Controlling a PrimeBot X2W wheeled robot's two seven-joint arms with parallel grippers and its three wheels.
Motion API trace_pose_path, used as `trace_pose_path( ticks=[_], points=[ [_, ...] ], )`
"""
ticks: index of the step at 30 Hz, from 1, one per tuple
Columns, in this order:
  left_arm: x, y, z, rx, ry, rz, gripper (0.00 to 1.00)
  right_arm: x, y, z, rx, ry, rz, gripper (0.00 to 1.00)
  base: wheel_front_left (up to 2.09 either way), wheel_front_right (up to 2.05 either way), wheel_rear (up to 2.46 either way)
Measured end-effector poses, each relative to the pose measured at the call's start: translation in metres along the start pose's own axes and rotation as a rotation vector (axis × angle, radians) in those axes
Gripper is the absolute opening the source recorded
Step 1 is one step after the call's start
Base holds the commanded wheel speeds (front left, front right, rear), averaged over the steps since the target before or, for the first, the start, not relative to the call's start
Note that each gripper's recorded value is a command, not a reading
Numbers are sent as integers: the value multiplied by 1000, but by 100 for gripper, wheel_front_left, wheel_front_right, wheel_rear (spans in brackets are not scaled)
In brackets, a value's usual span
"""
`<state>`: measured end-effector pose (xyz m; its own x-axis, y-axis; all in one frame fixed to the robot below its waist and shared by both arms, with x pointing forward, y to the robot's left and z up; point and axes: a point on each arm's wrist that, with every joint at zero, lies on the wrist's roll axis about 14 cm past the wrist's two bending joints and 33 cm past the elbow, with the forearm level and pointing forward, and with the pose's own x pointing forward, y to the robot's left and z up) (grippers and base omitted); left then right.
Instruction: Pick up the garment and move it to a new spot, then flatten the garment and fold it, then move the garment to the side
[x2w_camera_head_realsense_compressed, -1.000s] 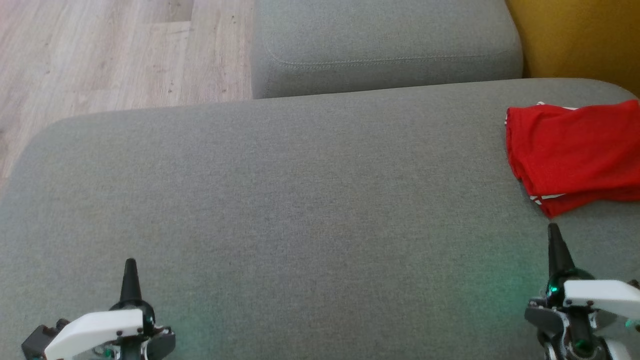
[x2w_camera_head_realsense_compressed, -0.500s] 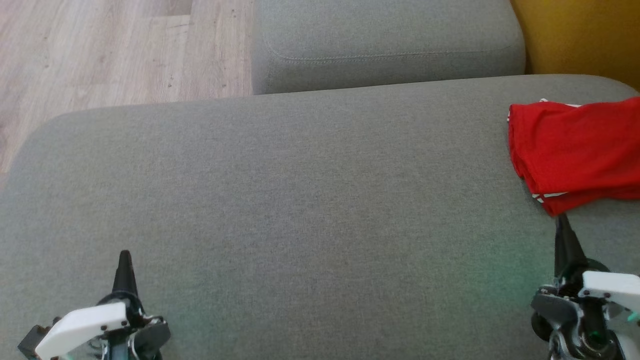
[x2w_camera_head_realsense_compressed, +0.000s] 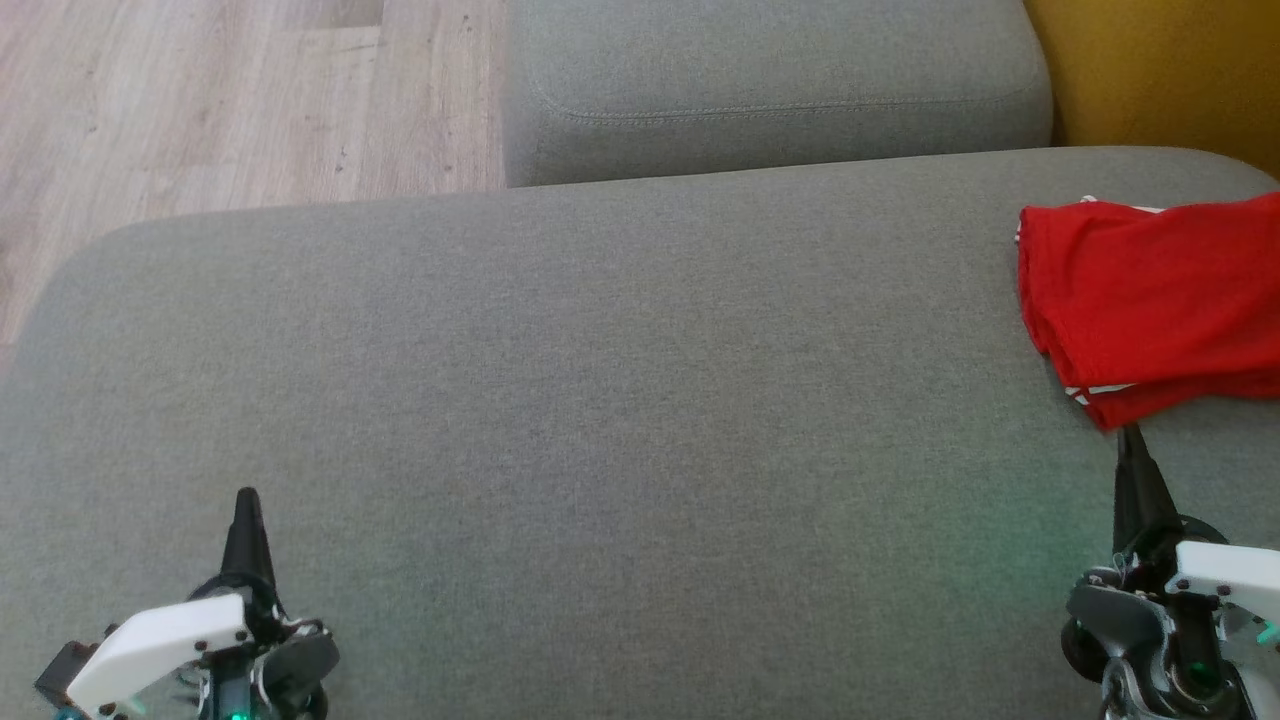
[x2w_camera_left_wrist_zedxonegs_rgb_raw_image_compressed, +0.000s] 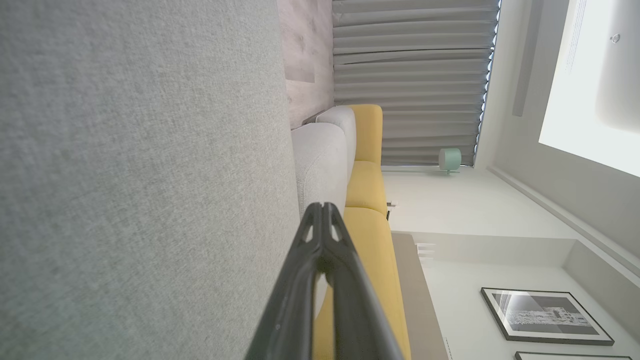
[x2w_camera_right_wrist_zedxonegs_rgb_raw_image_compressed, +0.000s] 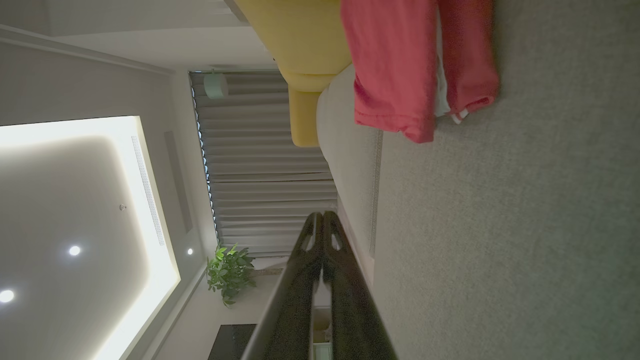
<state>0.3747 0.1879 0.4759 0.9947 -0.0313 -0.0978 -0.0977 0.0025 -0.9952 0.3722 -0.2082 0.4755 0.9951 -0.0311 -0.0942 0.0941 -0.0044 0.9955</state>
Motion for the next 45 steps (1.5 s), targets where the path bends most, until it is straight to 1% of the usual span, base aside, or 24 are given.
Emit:
trace_pose_path(
  ticks=[45],
  points=[
    [0, 0, 0, 0, 0, 0, 0, 0, 0, 0, 0, 0, 0, 0, 0, 0, 0]
  ],
)
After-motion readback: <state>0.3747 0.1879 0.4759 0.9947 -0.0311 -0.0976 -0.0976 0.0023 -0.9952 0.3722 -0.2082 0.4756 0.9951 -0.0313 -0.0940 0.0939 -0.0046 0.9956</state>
